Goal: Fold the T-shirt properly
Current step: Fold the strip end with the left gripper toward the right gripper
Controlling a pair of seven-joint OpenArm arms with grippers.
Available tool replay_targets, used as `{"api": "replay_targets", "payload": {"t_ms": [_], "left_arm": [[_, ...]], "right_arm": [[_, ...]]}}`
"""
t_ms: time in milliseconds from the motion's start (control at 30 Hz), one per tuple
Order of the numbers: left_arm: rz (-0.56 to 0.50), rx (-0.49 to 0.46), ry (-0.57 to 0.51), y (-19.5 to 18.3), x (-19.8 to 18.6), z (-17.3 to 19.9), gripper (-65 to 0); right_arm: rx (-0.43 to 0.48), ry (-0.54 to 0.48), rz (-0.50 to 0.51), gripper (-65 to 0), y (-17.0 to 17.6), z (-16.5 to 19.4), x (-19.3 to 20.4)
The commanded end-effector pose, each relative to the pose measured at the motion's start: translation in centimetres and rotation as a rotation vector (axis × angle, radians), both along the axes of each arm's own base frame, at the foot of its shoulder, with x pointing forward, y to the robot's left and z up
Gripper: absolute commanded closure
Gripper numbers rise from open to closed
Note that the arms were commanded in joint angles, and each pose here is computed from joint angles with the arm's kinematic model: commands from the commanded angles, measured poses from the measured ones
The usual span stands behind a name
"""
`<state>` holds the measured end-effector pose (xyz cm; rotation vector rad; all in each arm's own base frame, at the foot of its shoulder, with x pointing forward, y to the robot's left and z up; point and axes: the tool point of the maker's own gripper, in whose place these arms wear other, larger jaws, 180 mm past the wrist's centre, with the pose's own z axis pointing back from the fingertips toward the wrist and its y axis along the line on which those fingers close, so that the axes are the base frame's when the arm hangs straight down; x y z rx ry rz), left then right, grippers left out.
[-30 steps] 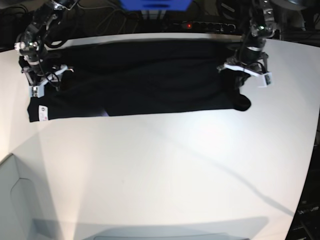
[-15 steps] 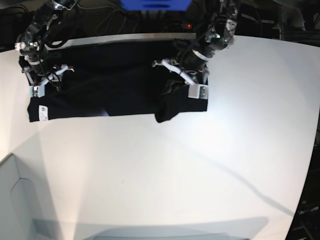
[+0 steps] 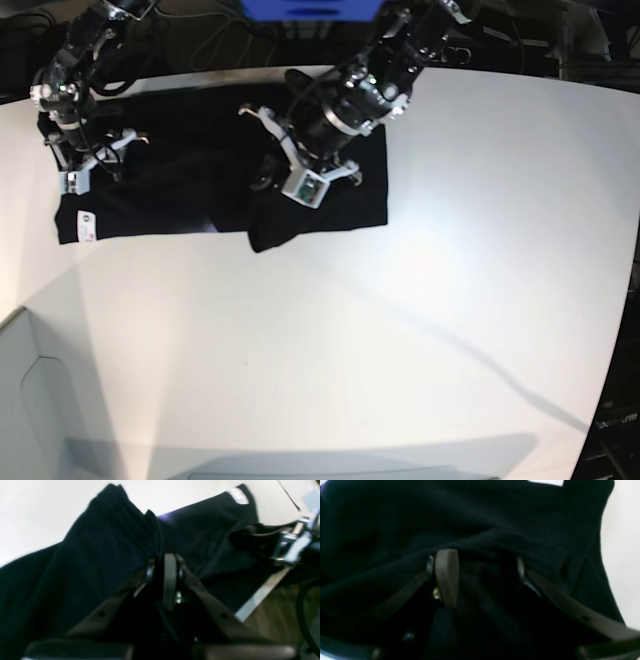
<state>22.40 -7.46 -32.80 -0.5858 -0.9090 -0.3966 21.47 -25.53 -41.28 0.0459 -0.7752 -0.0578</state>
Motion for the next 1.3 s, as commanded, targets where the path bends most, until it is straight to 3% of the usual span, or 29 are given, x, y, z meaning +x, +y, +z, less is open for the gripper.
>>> {"api": "replay_targets", "payload": {"t_ms": [0,300,967,1033,1200,1267], "left_arm": [[-0.016,-0.018,-0.030,-0.9,0.2,0.7,0.0],[-0.167,0.065,-0.027,-4.4,-0.7,-2.2,0.0],[-0.158,0.044,-0.030,-7.1,1.6,-1.8,-0.2],[-0.150,0.044,-0.027,-7.0,1.8,-1.8,-3.5],[-0.047,0.046,-0.003,-6.1,2.7,-1.8,-30.0],[-0.042,0.029,-0.018,-6.1,2.8,-1.0,-34.9]], "right_arm": [[-0.009,-0.039,0.000,-29.8,-0.4,0.9,0.6],[-0.011,-0.038,0.001,-29.8,-0.4,0.9,0.6],[-0.014,-0.036,0.002,-29.8,-0.5,0.9,0.6],[-0.014,-0.036,0.002,-29.8,-0.5,0.9,0.6],[-0.015,-0.036,0.002,-29.8,-0.6,1.0,0.6],[-0.015,-0.036,0.002,-29.8,-0.6,1.0,0.6]]}}
